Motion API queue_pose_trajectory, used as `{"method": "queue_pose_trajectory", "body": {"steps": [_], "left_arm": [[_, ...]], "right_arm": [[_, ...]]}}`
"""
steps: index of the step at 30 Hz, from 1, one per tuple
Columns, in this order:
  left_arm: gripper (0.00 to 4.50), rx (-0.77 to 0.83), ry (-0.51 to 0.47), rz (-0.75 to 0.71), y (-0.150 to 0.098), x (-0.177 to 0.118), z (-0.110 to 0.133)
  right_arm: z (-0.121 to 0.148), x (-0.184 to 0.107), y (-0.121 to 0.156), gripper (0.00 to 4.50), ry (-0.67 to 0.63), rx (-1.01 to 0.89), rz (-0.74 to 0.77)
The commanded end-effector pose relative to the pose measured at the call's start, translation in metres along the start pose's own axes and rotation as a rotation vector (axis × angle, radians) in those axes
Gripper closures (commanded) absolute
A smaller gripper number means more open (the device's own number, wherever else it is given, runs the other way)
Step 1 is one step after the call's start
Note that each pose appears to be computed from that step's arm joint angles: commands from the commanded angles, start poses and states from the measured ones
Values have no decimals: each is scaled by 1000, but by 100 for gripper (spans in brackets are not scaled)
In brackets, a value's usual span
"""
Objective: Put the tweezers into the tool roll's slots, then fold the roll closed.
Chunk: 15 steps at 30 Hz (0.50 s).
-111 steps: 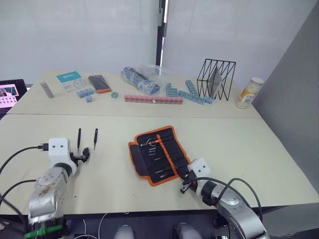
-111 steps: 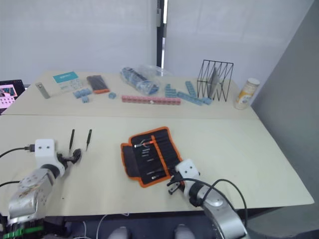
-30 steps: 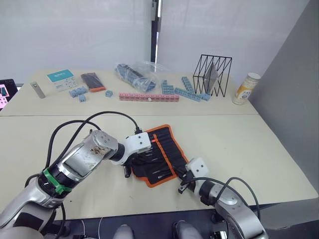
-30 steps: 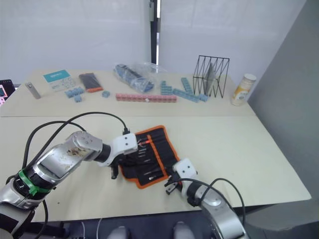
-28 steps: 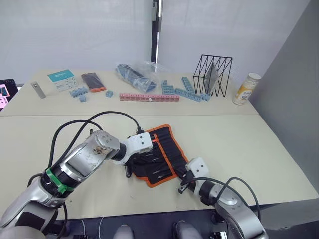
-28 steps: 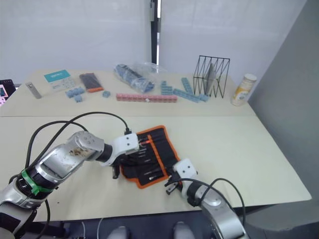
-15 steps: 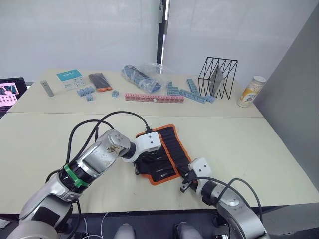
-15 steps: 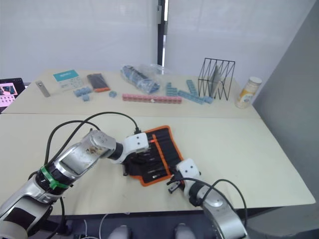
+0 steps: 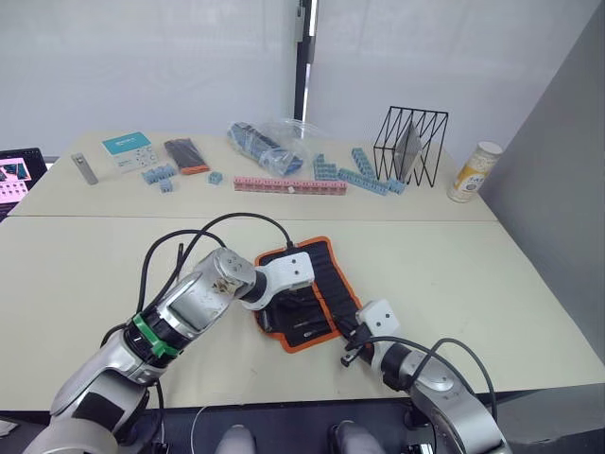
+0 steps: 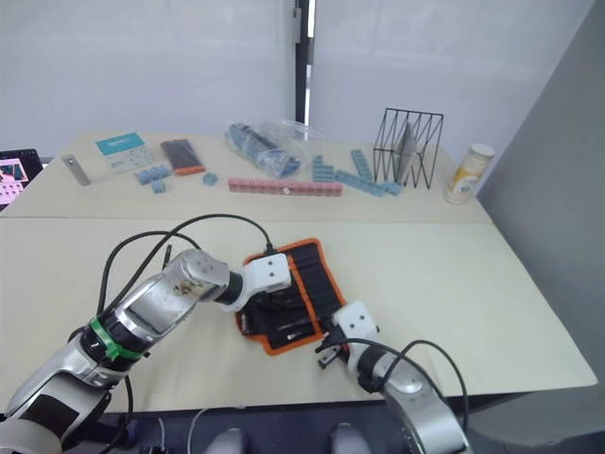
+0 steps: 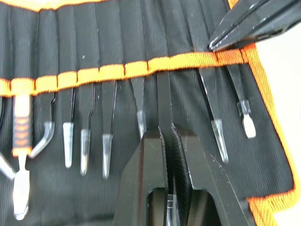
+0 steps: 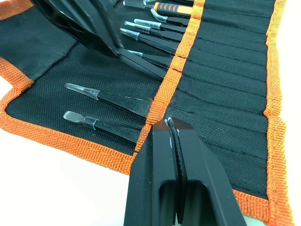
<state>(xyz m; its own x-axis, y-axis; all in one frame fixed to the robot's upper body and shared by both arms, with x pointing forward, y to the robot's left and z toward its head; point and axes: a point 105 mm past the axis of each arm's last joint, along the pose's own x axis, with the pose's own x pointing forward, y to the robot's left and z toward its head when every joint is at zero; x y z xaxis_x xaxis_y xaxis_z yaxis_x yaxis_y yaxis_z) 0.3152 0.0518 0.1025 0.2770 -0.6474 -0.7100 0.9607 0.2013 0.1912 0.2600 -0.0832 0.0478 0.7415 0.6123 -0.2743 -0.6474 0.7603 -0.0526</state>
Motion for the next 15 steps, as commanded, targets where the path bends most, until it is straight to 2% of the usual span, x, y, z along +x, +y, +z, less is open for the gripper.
{"method": "queue_pose_trajectory", "body": {"steps": [1, 8, 15], "left_arm": [[447, 67, -48, -30, -5, 15, 19], [447, 77, -67, -7, 3, 36, 20], [447, 68, -50, -15, 2, 36, 11]], "right_arm": [[-65, -6, 8, 450, 268, 87, 8], [-65, -8, 9, 450, 269, 92, 4], [-65, -8, 9, 450, 269, 95, 1]]}}
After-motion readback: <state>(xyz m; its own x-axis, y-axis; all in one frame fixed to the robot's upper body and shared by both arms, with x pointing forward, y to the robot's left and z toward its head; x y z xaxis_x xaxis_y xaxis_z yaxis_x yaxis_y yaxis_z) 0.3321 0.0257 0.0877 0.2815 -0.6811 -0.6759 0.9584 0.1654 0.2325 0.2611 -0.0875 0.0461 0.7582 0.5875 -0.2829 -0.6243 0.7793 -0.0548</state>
